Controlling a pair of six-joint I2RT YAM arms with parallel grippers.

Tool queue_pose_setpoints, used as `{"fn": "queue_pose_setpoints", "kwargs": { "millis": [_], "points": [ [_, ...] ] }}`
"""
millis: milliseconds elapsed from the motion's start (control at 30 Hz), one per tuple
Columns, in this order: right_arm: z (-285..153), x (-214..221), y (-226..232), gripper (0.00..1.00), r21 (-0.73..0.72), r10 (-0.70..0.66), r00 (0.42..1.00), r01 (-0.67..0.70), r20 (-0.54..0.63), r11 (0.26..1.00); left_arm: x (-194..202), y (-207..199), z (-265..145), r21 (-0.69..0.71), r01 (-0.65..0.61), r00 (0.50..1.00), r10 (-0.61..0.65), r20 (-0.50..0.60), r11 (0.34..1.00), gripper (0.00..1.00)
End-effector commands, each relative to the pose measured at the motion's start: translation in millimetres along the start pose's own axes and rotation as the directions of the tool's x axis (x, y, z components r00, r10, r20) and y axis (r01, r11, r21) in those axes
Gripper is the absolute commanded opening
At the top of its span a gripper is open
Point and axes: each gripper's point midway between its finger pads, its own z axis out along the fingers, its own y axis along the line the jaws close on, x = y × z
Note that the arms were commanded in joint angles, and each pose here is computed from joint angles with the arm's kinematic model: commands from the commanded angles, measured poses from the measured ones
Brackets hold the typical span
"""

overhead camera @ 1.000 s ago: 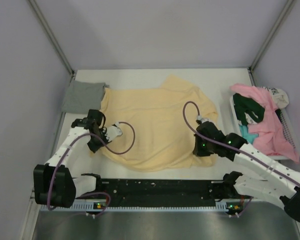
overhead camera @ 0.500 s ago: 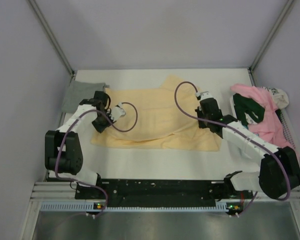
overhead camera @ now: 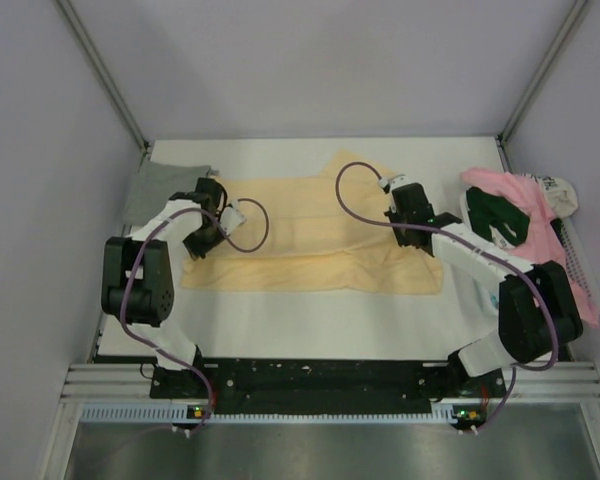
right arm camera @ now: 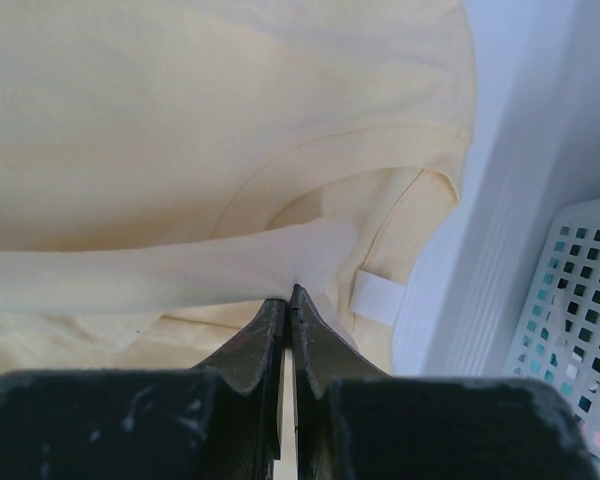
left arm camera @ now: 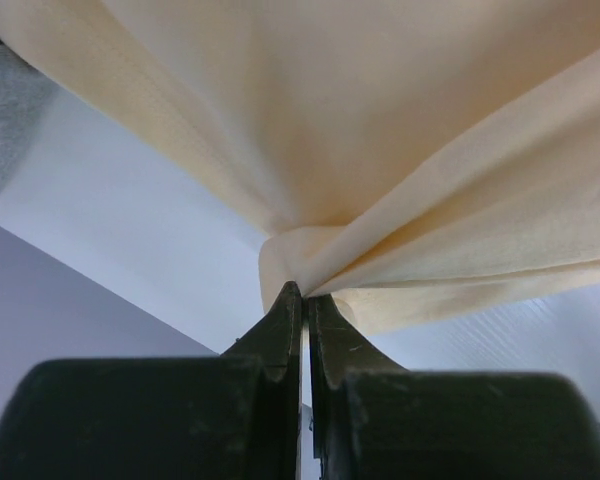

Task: Fold and stack the t-shirts
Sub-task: Fold the flattened tshirt in 1/3 of the way

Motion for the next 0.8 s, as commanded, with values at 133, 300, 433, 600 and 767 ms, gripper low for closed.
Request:
{"fn": "queue_pose_setpoints", "kwargs": {
  "millis": [133, 300, 433, 600, 767],
  "points": [
    [16.9, -36.6, -15.2, 0.00, 0.047, -0.049, 0.998, 0.048, 0.025, 0.998, -22.6, 36.2, 0.0, -0.143, 0.110, 0.993, -0.104, 0.049, 0.984, 0.10],
    [25.3, -39.6, -16.9, 0.00, 0.062, -0.063, 0.998, 0.063, 0.010, 0.996, -26.1, 47.4, 5.0, -0.196, 0.124, 0.992, -0.117, 0.047, 0.973, 0.24],
    [34.7, -49.4, -15.0, 0.00, 0.066, -0.044, 0.999, 0.043, 0.010, 0.997, -40.1, 74.8, -6.5, -0.297, 0.172, 0.983, -0.142, 0.119, 0.939, 0.39],
    [68.4, -71.9, -18.3, 0.09, 0.091, -0.001, 1.000, 0.001, -0.006, 0.996, -55.0, 141.0, -39.9, -0.399, 0.310, 0.940, -0.217, 0.262, 0.863, 0.45],
    [76.4, -91.7, -37.3, 0.41, 0.148, 0.164, 0.986, -0.156, -0.043, 0.977, -49.2, 144.6, -69.5, -0.389, 0.288, 0.938, -0.177, 0.298, 0.875, 0.44]
  ]
}}
